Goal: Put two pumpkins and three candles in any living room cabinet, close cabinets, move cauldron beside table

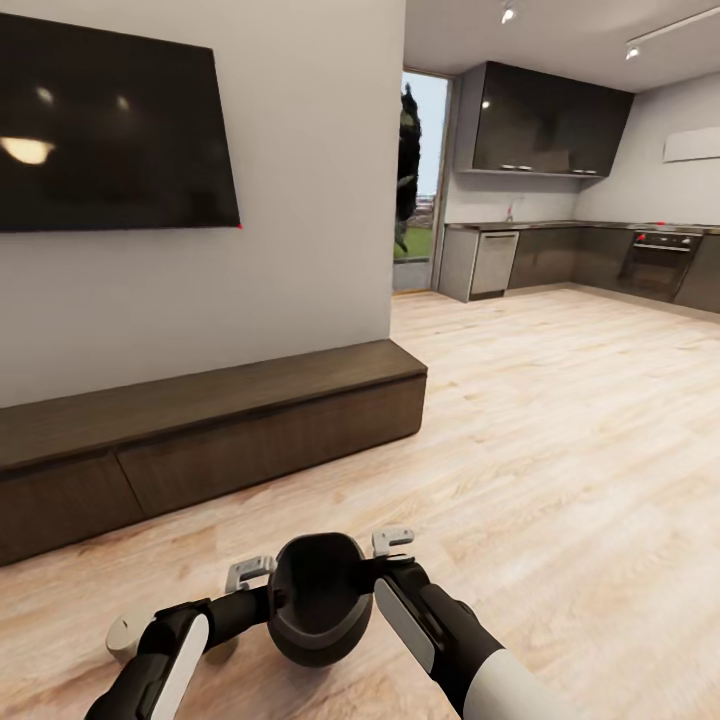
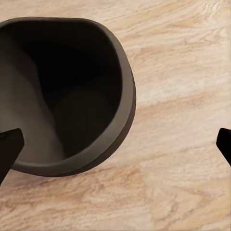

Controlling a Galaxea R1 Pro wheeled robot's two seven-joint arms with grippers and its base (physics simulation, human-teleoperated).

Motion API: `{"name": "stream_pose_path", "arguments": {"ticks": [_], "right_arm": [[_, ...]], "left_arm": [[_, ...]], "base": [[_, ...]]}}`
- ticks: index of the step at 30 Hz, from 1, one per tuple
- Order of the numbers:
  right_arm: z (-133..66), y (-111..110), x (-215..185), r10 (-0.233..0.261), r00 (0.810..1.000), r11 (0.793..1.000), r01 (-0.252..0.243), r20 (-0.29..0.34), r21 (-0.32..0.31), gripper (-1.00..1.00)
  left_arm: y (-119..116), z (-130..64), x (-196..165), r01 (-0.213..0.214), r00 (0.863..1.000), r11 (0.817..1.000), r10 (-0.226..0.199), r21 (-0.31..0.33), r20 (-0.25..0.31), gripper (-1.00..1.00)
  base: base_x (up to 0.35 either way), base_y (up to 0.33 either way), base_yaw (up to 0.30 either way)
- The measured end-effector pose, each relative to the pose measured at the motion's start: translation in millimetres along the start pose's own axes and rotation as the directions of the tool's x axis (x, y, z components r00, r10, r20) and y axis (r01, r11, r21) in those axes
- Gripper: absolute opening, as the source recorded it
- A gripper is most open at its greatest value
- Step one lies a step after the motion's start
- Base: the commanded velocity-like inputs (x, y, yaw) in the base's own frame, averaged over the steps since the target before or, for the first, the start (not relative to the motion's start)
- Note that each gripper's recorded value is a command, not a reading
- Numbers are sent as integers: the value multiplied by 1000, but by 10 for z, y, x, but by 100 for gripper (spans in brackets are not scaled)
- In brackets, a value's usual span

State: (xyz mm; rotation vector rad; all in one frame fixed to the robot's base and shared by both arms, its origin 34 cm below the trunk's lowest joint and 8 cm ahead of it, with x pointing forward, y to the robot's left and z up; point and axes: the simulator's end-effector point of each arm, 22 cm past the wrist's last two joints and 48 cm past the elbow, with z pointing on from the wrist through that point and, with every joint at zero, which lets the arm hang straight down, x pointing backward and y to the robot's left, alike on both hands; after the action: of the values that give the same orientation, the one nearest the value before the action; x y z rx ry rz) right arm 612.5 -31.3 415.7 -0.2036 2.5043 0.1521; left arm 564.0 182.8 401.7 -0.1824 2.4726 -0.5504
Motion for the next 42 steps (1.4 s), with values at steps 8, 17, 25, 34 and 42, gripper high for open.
{"name": "stream_pose_path", "arguments": {"ticks": [8,17,25,34,42], "right_arm": [[0,0,1,0,1000,1000,0,0,0,100],[0,0,1,0,1000,1000,0,0,0,100],[36,-8,52,0,1000,1000,0,-4,2,100],[189,-33,276,-3,1000,1000,3,-19,7,100],[308,-36,419,3,999,1000,-3,-52,4,100]], "left_arm": [[2,0,0,0,1000,1000,0,-1,0,100],[2,3,7,0,1000,1000,0,-1,-2,100],[10,32,45,-3,1000,1000,3,0,-3,100],[102,149,196,-5,1000,1000,5,-1,-3,100],[172,244,319,6,999,1000,-7,-10,-33,100]], "base": [[120,68,0],[153,5,0],[11,0,0],[0,0,0],[0,0,0]]}}
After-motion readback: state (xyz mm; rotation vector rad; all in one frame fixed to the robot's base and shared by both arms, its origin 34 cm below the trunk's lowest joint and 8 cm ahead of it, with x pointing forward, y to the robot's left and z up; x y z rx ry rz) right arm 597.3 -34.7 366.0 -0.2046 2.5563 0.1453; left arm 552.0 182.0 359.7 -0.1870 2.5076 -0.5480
